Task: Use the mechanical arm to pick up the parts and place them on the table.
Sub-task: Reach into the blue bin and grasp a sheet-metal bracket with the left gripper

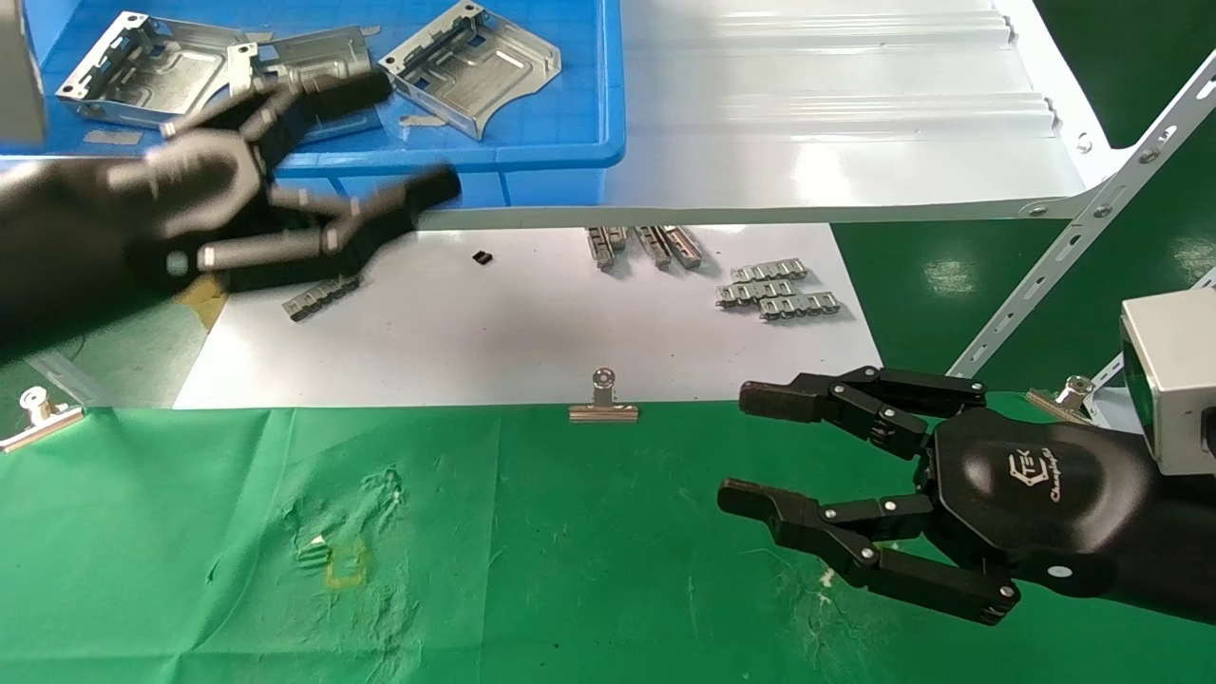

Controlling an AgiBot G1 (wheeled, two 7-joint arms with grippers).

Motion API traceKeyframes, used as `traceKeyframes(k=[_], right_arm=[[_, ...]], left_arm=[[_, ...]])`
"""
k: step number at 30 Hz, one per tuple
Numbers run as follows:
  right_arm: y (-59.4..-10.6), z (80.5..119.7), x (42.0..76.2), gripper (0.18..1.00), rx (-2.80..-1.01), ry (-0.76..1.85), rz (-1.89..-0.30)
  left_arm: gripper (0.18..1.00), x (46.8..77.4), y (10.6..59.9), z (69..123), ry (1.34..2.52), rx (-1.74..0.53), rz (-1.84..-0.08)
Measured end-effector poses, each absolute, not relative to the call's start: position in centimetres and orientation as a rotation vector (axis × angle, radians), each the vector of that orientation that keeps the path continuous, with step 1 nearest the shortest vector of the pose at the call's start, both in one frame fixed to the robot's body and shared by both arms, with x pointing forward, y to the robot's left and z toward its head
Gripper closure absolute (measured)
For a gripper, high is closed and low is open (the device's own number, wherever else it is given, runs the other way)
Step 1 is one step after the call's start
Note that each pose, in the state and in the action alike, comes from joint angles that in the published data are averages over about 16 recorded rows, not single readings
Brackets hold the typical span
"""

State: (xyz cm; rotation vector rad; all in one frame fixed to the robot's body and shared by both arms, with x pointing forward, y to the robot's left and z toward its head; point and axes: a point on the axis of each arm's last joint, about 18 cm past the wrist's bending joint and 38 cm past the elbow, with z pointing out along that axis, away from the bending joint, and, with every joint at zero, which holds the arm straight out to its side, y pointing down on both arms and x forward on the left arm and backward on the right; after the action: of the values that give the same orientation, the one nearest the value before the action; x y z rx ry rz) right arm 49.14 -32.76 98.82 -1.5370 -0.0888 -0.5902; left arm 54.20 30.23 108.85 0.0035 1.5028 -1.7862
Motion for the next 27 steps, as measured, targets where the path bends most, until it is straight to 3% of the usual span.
traceKeyframes(k=[15, 27], right_arm=[[-32.8, 98.8, 49.1, 0.817, -1.537, -0.089, -0.590], [-32.8, 98.8, 49.1, 0.960, -1.537, -0.089, -0.590]], left_arm=[[0.183, 60.0, 34.6, 115.2, 1.370, -0.394, -1.570], [0.183, 61.6, 36.4, 118.0, 1.388, -0.699, -1.488]])
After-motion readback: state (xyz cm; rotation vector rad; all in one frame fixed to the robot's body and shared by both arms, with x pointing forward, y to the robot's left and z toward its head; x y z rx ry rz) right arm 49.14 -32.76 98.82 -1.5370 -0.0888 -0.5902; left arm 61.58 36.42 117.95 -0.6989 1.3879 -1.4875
